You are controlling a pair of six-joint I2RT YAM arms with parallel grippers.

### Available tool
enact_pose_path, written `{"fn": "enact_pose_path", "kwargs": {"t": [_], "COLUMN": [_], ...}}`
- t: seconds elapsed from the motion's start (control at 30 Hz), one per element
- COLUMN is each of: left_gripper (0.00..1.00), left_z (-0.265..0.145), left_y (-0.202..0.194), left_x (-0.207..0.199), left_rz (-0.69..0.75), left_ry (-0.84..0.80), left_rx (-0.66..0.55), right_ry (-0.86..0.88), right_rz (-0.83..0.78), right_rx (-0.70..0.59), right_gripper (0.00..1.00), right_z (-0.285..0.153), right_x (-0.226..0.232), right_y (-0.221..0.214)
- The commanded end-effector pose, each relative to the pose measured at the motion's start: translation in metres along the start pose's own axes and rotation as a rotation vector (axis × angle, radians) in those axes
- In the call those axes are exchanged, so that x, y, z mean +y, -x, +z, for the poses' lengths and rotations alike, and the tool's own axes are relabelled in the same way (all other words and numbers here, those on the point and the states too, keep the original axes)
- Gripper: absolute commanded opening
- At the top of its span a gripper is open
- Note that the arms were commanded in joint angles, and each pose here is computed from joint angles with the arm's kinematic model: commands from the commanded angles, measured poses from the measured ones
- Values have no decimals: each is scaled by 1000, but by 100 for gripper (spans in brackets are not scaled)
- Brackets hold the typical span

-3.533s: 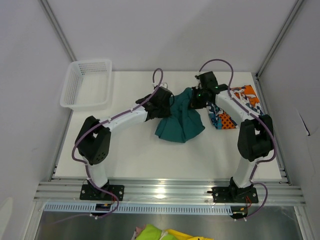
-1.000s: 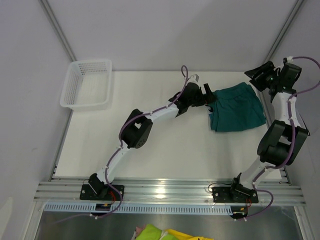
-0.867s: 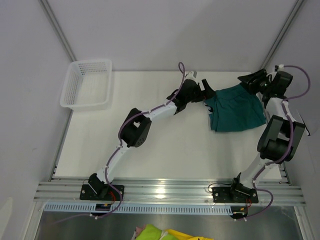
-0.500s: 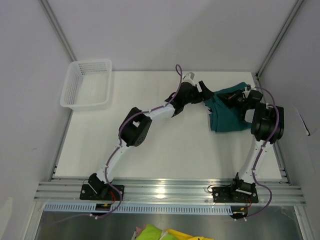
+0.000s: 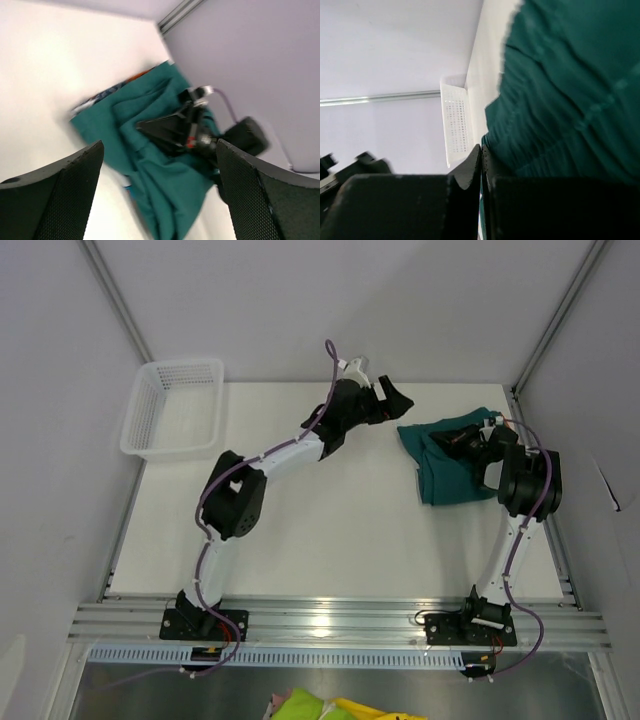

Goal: Fold and stack the shorts
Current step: Neatly place the folded shorts to the corner

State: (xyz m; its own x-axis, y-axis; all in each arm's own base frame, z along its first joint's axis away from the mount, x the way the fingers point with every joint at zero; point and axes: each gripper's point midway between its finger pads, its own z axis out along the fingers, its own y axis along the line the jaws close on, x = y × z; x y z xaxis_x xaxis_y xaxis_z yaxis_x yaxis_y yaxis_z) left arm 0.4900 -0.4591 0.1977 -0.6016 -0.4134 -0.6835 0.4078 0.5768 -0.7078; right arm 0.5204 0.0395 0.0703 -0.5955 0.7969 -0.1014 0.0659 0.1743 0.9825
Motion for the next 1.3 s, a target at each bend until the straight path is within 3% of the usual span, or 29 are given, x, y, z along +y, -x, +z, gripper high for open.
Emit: {"fn": "enact_pose_path", "kwargs": {"t": [0.0, 0.17, 0.3, 0.37, 0.53, 0.67, 0.77, 0.87, 1.07, 1.2, 1.27], "left_gripper": [95, 97, 98, 98, 98, 98, 98, 98, 99, 99, 99], "left_z": [-34, -74, -104, -123, -146, -154, -157, -161, -177, -187, -193], "left_y": [43, 64, 60, 70, 47, 27, 20, 24, 44, 47, 49], "left_x": [-56, -80, -71, -83, -75, -61, -54, -54, -73, -72, -70], "left_rz": [105, 155, 177, 185, 137, 130, 137, 153, 183, 179, 180], "left_ry": [-99, -106, -61, -78, -105, -87, -70, -58, -71, -44, -20], "left_rx": [-64, -85, -86, -117, -94, -57, -47, -51, -83, -86, -88], "right_ry": [83, 126, 97, 88, 100, 55, 66, 60, 52, 50, 11], "right_rz": [-118, -251, -246, -184, -105, 66, 83, 53, -116, -187, -195], "right_rx": [-13, -62, -114, -156, -322, -350, -334, -316, -287, -234, -187], "right_gripper": [0, 3, 4, 6, 10, 9, 10, 9, 12, 11, 12], "right_z": [3, -6, -14, -21, -37, -33, -28, -27, -38, -49, -50], "right_x": [61, 116, 114, 98, 59, 3, -7, 0, 64, 110, 107], "right_y": [17, 45, 67, 78, 105, 104, 101, 101, 96, 68, 47]}}
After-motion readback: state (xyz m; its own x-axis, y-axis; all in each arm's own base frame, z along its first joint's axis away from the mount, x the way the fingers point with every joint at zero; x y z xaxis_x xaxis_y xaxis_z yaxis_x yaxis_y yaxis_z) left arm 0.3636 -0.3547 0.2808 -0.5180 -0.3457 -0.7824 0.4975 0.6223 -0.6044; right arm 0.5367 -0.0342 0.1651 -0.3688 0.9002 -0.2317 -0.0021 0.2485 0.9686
